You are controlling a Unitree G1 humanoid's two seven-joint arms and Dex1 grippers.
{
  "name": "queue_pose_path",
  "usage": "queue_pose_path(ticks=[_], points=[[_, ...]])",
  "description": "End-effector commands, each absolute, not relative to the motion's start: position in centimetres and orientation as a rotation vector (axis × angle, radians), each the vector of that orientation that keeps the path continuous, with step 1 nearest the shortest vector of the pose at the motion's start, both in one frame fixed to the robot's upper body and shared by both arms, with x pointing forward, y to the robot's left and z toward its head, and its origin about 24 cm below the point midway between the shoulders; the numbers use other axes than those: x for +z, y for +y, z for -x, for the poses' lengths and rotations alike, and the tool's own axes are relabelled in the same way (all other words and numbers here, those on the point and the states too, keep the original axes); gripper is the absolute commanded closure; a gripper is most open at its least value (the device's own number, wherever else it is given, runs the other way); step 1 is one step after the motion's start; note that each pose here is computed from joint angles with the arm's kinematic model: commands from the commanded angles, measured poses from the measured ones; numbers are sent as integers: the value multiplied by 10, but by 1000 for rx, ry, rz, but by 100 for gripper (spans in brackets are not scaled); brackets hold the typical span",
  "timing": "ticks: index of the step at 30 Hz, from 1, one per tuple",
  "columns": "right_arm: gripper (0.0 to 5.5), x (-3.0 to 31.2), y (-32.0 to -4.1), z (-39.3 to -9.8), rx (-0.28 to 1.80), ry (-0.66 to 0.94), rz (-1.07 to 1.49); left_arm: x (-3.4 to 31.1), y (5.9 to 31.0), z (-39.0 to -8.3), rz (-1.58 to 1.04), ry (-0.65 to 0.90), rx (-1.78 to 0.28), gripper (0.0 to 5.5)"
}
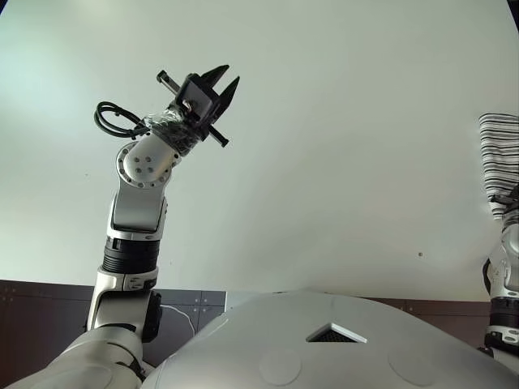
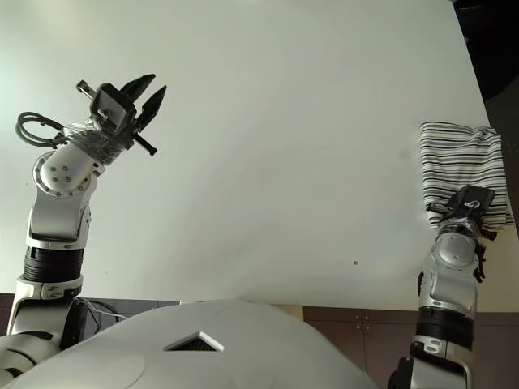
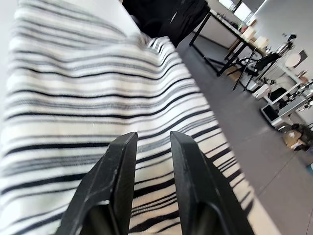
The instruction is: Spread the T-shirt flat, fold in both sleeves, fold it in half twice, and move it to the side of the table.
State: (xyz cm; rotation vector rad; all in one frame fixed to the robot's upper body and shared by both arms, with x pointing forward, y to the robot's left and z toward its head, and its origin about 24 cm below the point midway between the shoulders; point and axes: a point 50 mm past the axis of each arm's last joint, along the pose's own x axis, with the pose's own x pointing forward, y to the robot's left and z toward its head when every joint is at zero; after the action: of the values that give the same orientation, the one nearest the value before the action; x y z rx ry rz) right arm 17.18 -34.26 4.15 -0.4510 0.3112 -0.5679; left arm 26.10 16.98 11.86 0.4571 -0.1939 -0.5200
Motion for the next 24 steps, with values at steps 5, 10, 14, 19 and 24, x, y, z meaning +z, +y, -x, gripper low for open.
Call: queue_pose_path(ticks=[5, 10, 14, 19, 24], points=[[429, 105, -206, -215, -85, -127, 164, 109, 152, -227, -92, -181, -225, 452], [429, 67, -160, -224, 13, -21, 102, 64, 149, -235, -104, -39, -174, 452], [429, 46, -149, -231, -8, 19, 119, 44, 140, -240, -120, -11, -180, 452], [429, 45, -147, -240, -20, -28, 145, 40, 154, -249, -127, -24, -71, 452], [429, 45, -147, -252, -27, -45, 149, 41, 158, -258, -143, -45, -13, 452]])
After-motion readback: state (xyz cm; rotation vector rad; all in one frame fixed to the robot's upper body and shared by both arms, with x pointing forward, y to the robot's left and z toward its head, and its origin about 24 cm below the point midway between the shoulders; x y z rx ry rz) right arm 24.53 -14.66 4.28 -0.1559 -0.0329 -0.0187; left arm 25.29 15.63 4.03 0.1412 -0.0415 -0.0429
